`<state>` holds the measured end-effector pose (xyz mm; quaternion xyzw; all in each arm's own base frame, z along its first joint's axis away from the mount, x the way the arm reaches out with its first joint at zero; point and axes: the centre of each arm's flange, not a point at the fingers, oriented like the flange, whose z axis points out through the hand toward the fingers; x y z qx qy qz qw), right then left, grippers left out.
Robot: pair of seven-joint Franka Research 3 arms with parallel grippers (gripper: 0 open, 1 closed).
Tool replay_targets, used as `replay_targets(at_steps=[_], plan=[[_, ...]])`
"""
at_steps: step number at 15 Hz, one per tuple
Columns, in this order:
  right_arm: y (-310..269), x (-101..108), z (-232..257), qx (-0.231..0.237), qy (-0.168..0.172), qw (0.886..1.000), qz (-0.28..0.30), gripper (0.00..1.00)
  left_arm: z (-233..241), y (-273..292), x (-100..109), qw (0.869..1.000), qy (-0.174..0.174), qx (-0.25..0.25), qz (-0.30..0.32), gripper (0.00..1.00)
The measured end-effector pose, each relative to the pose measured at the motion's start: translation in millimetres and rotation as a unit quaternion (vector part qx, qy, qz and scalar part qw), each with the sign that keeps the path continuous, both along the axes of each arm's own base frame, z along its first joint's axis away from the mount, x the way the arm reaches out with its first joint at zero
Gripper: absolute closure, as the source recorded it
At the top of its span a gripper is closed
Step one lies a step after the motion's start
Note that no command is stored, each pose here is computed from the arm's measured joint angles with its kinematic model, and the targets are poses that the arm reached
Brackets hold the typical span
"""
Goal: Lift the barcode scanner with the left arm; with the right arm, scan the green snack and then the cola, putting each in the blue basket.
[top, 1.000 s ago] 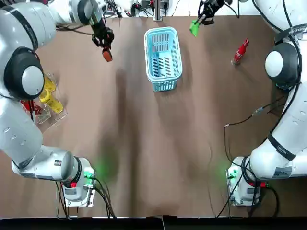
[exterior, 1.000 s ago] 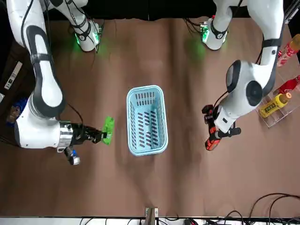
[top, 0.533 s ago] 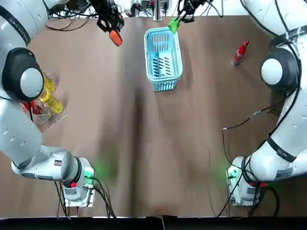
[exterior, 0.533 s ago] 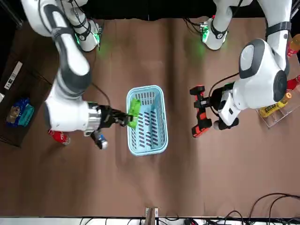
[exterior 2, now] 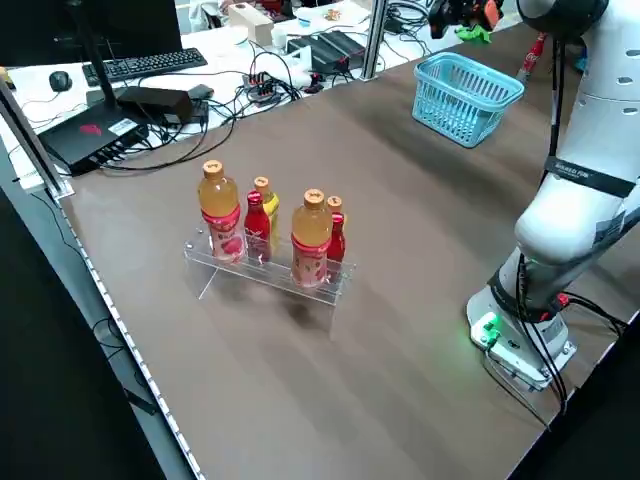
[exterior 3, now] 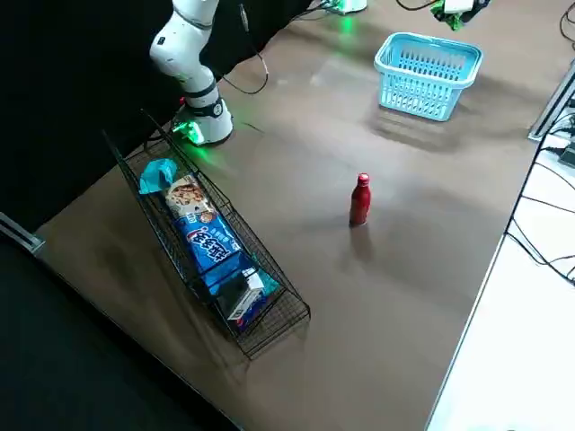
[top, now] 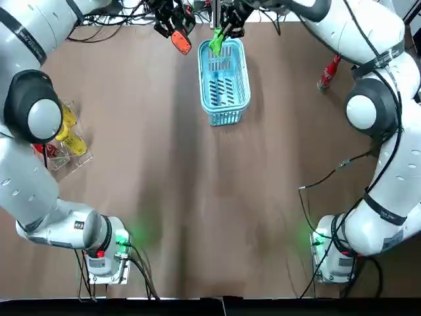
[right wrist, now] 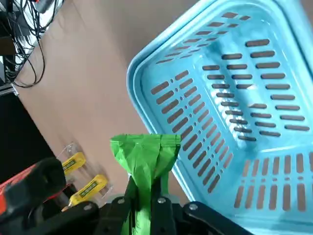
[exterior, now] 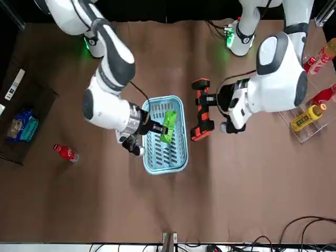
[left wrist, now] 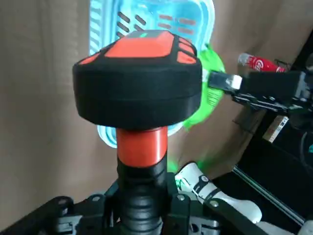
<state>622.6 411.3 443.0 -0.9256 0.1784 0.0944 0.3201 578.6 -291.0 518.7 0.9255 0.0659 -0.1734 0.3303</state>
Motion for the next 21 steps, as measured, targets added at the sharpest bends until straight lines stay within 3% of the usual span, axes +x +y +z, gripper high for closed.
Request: replay_targets(at_steps=[5,21], plan=[[22,-9,-13,-0.004,-0.013,1.000,0.006,0.87,4,-18,-5,0.999,-0.030,-0.016,-0.026,0.65],[20,-9,-17,-0.009,-0.011,1.000,0.006,0.87,-35,-60,-4,0.998,-0.035,-0.027,-0.043,0.65]])
